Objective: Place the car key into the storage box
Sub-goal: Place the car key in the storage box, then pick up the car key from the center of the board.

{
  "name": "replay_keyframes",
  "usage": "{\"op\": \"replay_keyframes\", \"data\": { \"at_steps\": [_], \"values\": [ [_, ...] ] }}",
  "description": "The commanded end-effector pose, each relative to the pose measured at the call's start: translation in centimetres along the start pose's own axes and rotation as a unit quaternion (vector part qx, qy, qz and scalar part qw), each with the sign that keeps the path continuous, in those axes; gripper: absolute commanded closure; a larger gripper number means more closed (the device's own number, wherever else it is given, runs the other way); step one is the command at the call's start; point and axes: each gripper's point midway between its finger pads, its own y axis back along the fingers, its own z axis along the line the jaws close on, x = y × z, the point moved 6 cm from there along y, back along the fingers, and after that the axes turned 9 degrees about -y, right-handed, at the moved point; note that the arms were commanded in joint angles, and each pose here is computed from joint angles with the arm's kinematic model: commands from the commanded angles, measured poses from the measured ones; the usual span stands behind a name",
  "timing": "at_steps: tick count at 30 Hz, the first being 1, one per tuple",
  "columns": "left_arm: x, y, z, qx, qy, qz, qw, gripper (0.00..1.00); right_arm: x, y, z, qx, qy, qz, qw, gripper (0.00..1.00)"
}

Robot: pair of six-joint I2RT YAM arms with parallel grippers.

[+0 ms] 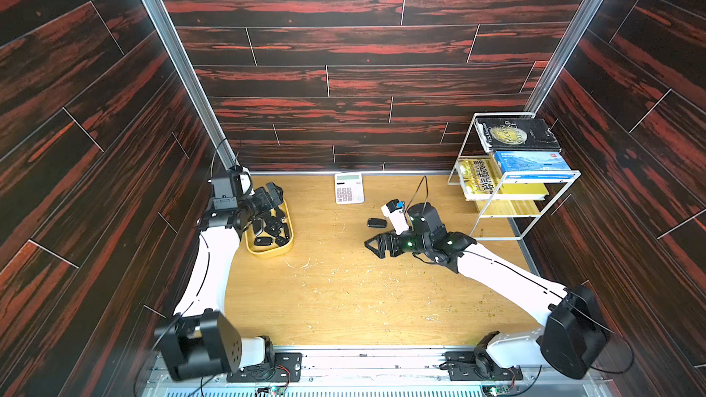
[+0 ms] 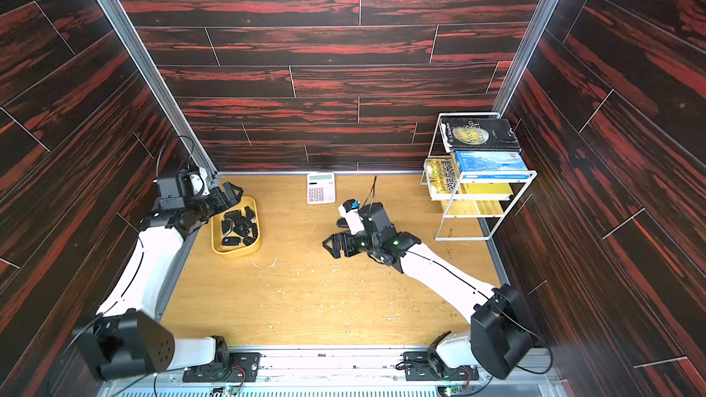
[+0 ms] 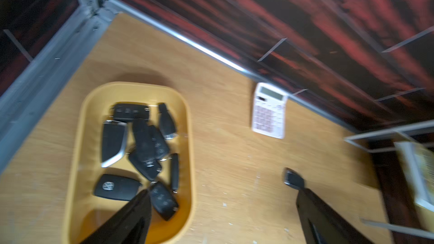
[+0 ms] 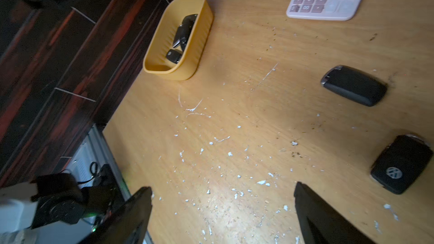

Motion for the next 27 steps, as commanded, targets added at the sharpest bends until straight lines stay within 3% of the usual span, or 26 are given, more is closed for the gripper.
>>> {"op": "replay_keyframes", "data": {
  "at_steps": [1,5,9,12,18,27],
  "values": [
    [-0.2,3.0,-4.2,0.11,-0.006,-0.023,0.994,0.0,0.2,-0.8,-2.5,0.106,-0.01,0.013,0.994,0.02],
    [0.9,5.1,-6.8,0.172,-0.018,-0.024,0.985,0.0,-0.7,-1.7,-4.7,0.198,-0.024,-0.005,0.98,0.02],
    [2.7,5.8,-8.1,0.224,-0.023,-0.009,0.974,0.0,-1.5,-3.1,-7.3,0.308,-0.045,-0.008,0.95,0.02],
    [4.2,5.7,-8.4,0.247,-0.025,0.002,0.969,0.0,-1.5,-5.1,-8.8,0.345,-0.055,0.004,0.937,0.01],
    [6.0,5.7,-8.2,0.258,-0.02,0.01,0.966,0.0,-1.1,-7.3,-12.3,0.385,-0.101,0.017,0.917,0.01],
    [6.1,5.4,-8.3,0.268,-0.016,0.011,0.963,0.0,0.1,-7.9,-15.6,0.351,-0.154,0.037,0.923,0.04]
  ]
}}
